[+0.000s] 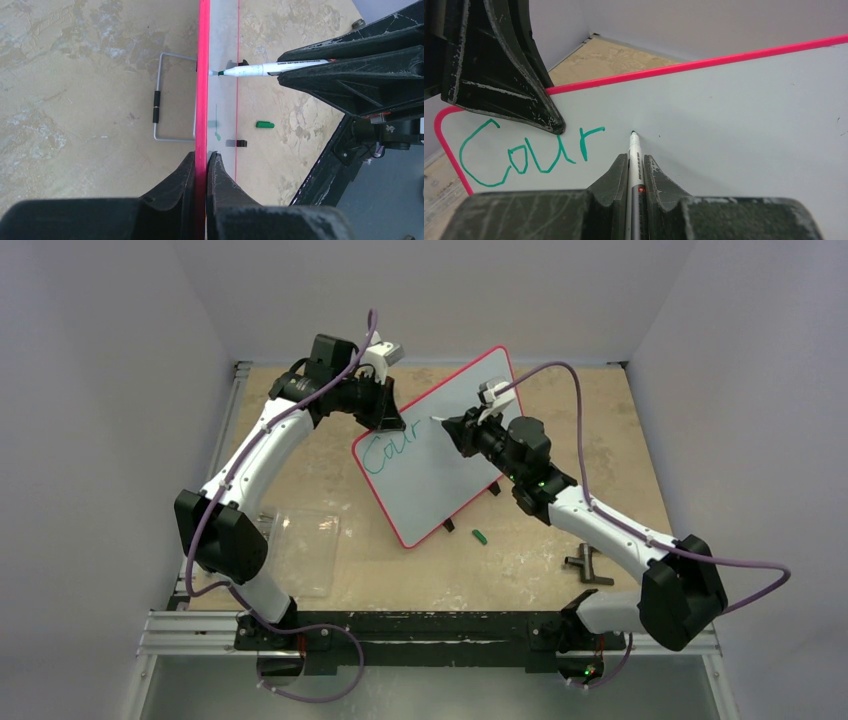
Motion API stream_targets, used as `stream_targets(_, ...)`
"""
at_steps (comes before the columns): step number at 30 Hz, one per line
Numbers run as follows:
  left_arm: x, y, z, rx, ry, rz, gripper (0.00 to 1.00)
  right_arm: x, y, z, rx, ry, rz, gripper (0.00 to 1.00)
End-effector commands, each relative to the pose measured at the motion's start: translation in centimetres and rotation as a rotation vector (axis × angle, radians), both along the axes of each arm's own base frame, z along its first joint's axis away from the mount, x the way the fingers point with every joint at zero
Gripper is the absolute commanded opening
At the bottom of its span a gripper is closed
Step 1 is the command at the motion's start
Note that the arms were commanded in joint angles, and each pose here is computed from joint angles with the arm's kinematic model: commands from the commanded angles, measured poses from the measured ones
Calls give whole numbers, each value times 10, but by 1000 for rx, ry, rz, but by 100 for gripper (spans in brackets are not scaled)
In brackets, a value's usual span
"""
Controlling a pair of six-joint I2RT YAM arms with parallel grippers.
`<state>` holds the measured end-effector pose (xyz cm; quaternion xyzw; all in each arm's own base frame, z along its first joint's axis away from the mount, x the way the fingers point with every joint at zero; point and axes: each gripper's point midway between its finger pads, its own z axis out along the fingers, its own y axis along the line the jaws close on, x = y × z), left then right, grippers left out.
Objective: Write a sentence on the whiteboard
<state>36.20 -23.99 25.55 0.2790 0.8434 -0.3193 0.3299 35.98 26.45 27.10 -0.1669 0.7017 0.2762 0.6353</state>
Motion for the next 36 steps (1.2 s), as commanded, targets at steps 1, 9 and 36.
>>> stream_targets(1, 23, 37, -30, 224, -55, 96, 0, 8, 2, 24, 18, -49, -11, 0)
stream_targets(9, 23, 37, -29, 224, -59, 97, 0, 8, 8, 15, 0, -29, 17, 0)
stream_targets(36, 22, 37, -26, 219, -62, 97, 0, -8, 8, -20, -37, 58, 65, 0)
